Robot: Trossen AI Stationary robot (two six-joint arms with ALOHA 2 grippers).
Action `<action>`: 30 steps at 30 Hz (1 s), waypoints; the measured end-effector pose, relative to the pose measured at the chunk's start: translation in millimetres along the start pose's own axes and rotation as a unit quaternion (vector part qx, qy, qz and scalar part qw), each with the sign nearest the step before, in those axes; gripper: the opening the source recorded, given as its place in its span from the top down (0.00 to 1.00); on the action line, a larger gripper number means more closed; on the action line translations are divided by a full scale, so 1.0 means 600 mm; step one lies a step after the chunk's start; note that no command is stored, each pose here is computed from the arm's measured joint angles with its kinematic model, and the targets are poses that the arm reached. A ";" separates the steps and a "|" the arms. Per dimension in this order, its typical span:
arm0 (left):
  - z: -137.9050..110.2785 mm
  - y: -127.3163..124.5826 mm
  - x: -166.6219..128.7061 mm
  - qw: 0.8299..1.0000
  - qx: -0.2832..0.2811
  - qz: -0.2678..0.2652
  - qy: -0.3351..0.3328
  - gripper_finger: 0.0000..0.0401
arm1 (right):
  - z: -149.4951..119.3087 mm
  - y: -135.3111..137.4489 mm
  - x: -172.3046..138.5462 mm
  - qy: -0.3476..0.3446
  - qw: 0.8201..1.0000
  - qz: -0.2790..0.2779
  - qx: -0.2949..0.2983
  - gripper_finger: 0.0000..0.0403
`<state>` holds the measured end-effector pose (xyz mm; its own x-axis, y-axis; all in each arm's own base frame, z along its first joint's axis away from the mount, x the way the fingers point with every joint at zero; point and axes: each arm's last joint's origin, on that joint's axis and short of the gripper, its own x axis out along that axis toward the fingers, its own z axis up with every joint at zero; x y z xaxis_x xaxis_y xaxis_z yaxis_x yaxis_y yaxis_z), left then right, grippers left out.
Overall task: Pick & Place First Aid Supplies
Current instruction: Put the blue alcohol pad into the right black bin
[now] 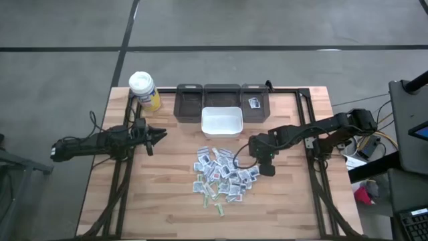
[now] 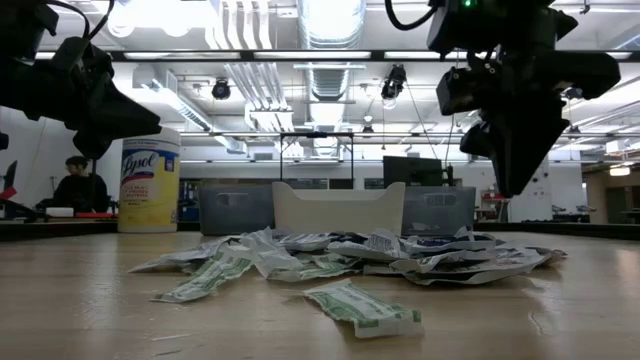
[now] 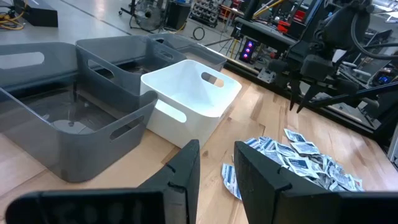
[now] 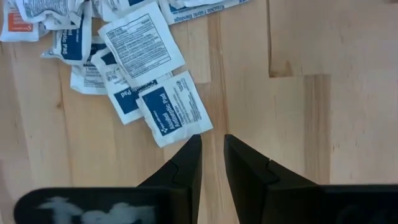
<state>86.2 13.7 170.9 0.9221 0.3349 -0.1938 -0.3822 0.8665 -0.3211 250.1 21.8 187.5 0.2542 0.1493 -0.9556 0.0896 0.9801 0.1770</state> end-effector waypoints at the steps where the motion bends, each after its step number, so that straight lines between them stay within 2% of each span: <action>1: 0.000 0.000 0.000 1.000 0.000 0.000 0.000 0.76 | 0.000 0.000 0.000 -0.001 1.000 0.000 -0.001 0.84; 17: 0.000 0.000 0.000 1.000 0.000 0.000 0.000 0.76 | 0.007 0.001 0.004 -0.030 0.998 0.004 -0.049 0.85; 30: 0.000 0.000 0.000 1.000 0.000 0.000 0.001 0.76 | -0.002 0.022 0.057 0.032 0.991 0.004 -0.131 0.80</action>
<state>86.2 13.7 170.8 0.9220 0.3346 -0.1949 -0.3823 0.8666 -0.3207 258.6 40.2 156.7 0.1914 0.1567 -0.9689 -0.1665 0.9780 0.1252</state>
